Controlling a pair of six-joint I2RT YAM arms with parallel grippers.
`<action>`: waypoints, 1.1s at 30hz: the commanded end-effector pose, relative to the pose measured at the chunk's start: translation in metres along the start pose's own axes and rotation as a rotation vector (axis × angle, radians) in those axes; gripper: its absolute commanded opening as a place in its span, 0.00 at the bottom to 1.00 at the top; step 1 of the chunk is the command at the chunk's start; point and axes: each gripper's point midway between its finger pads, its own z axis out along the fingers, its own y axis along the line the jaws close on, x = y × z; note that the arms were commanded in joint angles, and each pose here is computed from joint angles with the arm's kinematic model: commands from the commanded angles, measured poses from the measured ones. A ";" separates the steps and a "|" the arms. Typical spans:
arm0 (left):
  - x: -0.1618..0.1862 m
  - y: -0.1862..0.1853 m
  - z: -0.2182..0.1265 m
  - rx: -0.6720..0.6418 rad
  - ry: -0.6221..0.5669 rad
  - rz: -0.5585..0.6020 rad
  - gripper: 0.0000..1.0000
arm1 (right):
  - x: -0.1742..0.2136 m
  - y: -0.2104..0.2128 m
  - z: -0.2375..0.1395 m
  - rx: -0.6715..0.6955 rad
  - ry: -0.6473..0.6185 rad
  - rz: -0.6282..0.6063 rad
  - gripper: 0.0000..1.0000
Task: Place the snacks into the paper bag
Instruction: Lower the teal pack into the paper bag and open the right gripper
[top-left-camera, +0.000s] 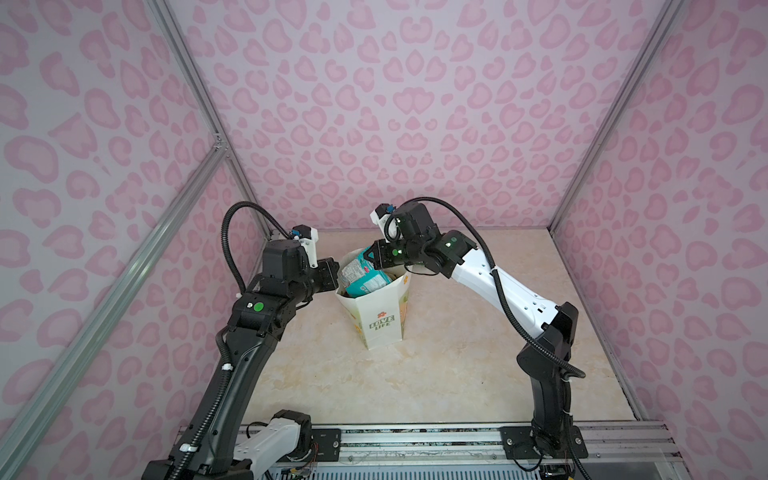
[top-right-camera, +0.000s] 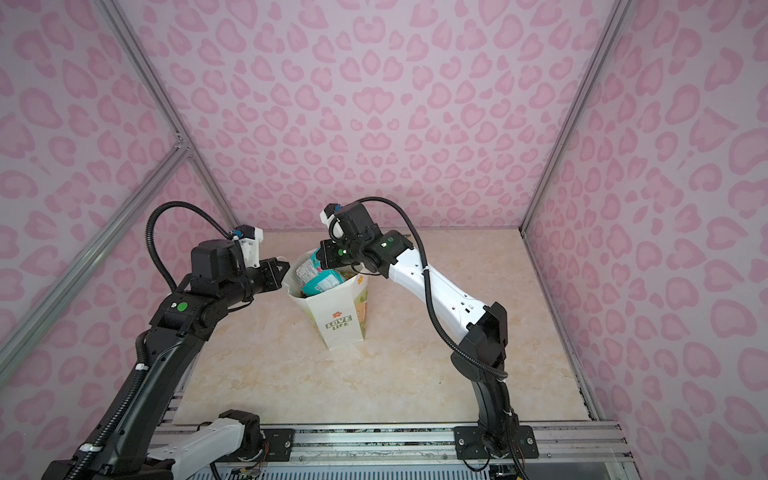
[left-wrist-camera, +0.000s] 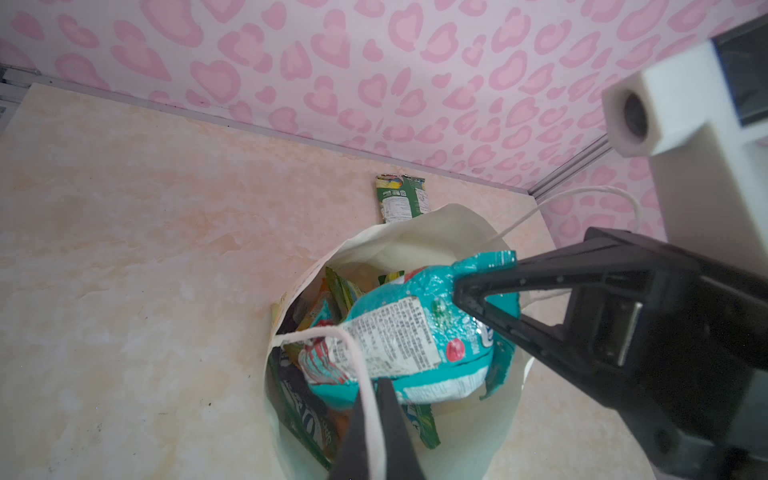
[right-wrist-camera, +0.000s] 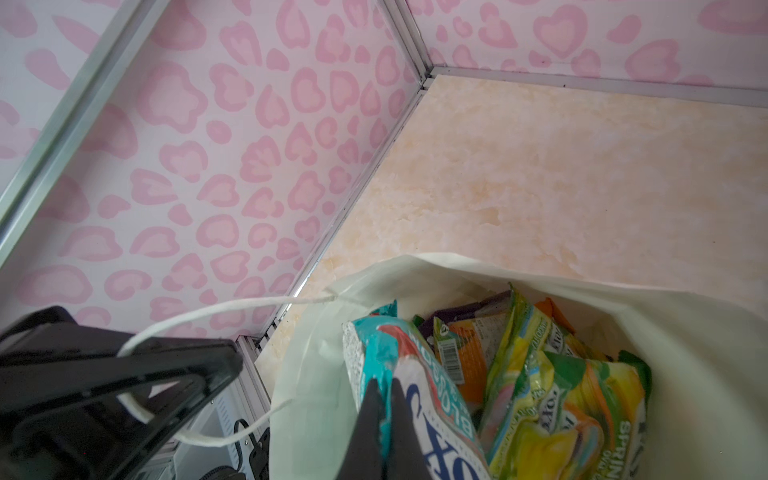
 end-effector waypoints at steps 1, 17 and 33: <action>-0.005 -0.003 0.002 0.012 -0.018 0.015 0.03 | 0.007 0.004 -0.007 -0.008 0.010 -0.051 0.00; -0.003 -0.002 0.005 0.012 -0.009 0.013 0.03 | 0.024 -0.056 0.024 0.116 0.117 -0.033 0.00; -0.004 -0.001 0.004 0.009 -0.012 0.015 0.03 | 0.043 -0.088 0.046 0.317 0.184 -0.084 0.24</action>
